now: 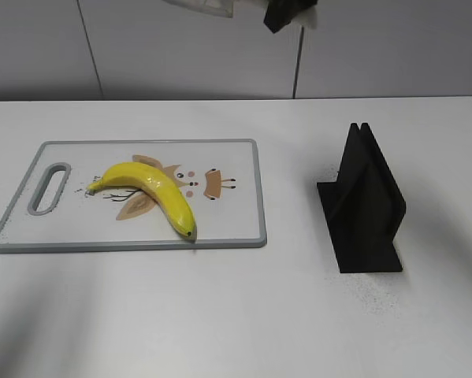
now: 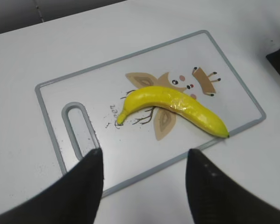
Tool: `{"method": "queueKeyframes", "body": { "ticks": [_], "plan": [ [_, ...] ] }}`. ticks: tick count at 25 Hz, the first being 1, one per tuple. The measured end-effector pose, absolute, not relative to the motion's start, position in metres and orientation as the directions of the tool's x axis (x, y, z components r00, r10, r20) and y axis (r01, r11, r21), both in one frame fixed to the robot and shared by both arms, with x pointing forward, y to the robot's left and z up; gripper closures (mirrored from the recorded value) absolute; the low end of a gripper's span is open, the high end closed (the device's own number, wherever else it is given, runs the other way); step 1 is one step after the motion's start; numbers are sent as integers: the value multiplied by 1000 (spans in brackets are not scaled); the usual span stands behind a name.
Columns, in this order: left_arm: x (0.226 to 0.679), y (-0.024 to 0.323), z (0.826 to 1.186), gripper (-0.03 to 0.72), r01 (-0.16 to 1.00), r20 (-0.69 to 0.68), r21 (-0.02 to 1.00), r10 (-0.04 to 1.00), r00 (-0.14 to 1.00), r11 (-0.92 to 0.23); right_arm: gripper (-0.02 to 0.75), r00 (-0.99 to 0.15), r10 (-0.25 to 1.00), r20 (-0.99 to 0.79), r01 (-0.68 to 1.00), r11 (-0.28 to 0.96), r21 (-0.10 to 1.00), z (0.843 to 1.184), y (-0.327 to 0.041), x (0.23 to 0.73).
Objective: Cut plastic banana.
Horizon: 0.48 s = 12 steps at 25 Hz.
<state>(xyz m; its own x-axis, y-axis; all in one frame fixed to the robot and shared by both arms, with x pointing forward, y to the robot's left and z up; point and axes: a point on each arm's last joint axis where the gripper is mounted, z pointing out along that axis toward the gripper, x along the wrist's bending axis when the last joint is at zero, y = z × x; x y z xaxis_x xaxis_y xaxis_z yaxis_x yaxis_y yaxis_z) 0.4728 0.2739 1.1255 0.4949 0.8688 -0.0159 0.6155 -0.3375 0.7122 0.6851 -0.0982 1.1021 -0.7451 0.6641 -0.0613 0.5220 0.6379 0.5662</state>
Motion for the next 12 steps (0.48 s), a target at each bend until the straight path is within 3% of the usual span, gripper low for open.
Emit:
{"method": "queueKeyframes", "body": {
  "ticks": [5, 12],
  "plan": [
    [437, 282, 1131, 139, 657, 29, 684, 912, 409, -317, 575, -655, 755, 23, 634, 532, 562, 1122, -108, 662],
    [361, 283, 1113, 143, 653, 21, 719, 946, 323, -239, 575, -541, 831, 129, 778, 436, 453, 1113, -122, 626]
  ]
}}
